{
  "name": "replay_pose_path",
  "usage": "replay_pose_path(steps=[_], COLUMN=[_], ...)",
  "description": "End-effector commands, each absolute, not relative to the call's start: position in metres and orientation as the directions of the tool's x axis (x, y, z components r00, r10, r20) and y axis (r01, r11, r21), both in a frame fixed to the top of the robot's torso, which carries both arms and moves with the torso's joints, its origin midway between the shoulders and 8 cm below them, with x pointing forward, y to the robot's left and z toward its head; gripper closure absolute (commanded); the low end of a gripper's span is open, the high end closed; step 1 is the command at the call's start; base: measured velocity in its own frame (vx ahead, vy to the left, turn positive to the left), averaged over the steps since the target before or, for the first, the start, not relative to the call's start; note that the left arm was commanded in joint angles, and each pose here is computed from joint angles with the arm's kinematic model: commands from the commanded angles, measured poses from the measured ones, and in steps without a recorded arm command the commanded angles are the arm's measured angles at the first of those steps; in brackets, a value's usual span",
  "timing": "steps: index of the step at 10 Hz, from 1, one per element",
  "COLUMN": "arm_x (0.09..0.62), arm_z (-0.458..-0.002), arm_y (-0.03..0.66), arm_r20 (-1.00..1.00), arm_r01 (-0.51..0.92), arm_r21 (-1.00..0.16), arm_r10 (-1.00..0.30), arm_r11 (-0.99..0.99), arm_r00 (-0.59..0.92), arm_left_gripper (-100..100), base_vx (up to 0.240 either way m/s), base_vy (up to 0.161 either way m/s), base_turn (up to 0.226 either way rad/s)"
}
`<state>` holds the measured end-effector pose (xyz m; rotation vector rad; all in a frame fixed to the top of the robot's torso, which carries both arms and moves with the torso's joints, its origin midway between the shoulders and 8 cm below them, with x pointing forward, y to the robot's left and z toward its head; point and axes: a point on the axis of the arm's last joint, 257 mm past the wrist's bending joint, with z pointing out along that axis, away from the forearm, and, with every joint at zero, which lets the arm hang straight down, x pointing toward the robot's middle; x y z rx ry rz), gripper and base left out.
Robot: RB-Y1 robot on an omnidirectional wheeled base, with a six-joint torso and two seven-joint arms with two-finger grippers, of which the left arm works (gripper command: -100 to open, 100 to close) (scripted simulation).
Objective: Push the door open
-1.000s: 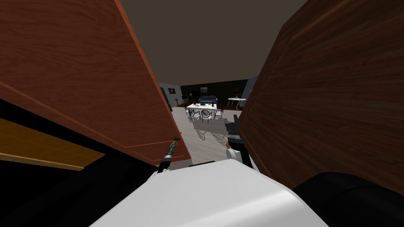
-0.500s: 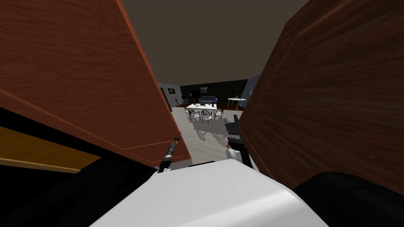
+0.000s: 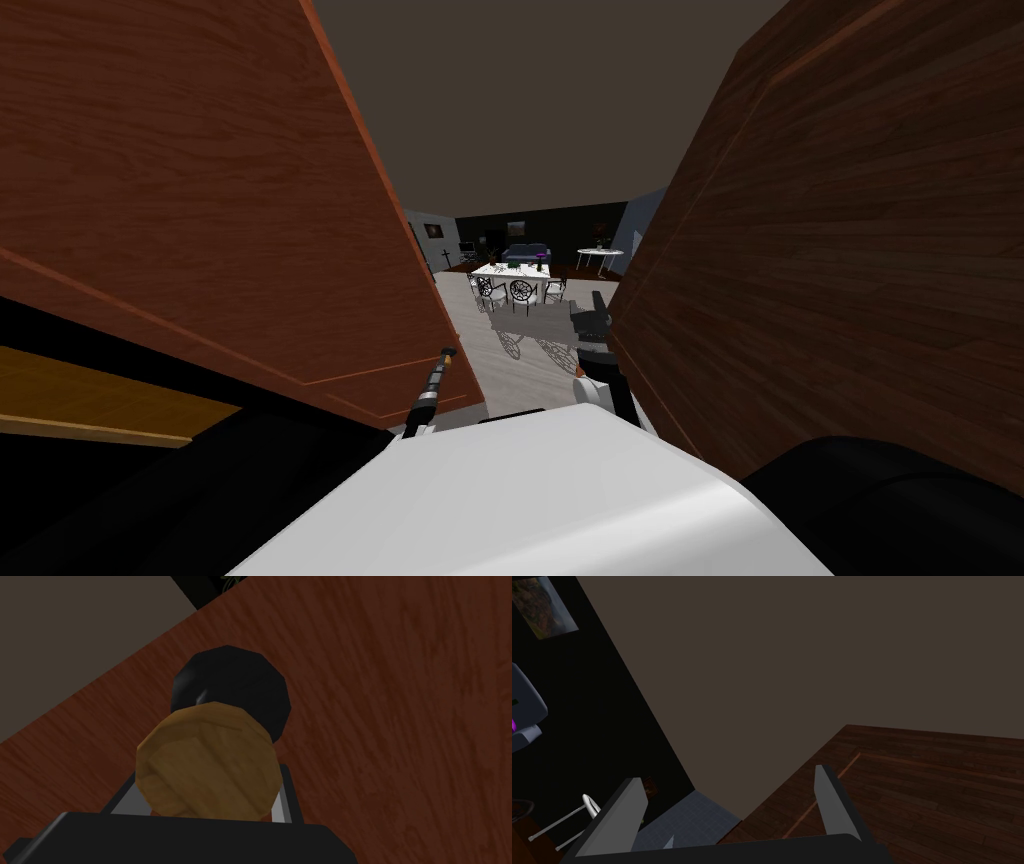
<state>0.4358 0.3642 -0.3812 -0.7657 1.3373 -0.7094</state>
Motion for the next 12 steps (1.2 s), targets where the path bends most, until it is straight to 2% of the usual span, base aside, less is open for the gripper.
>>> replay_pose_path(steps=[1, 12], arm_x=[0.4384, 0.4415], arm_z=[-0.3752, -0.3723], arm_y=[0.3692, 0.3721], arm_r20=[-0.514, -0.17], arm_r01=[0.024, 0.066], arm_r21=[-0.854, -0.981], arm_r10=[-0.848, -0.967], arm_r11=[0.52, 0.185], arm_r00=[0.126, 0.192], arm_left_gripper=[100, 100], base_vx=[0.044, 0.051], base_vy=[0.006, 0.012], base_turn=[-0.014, -0.009])
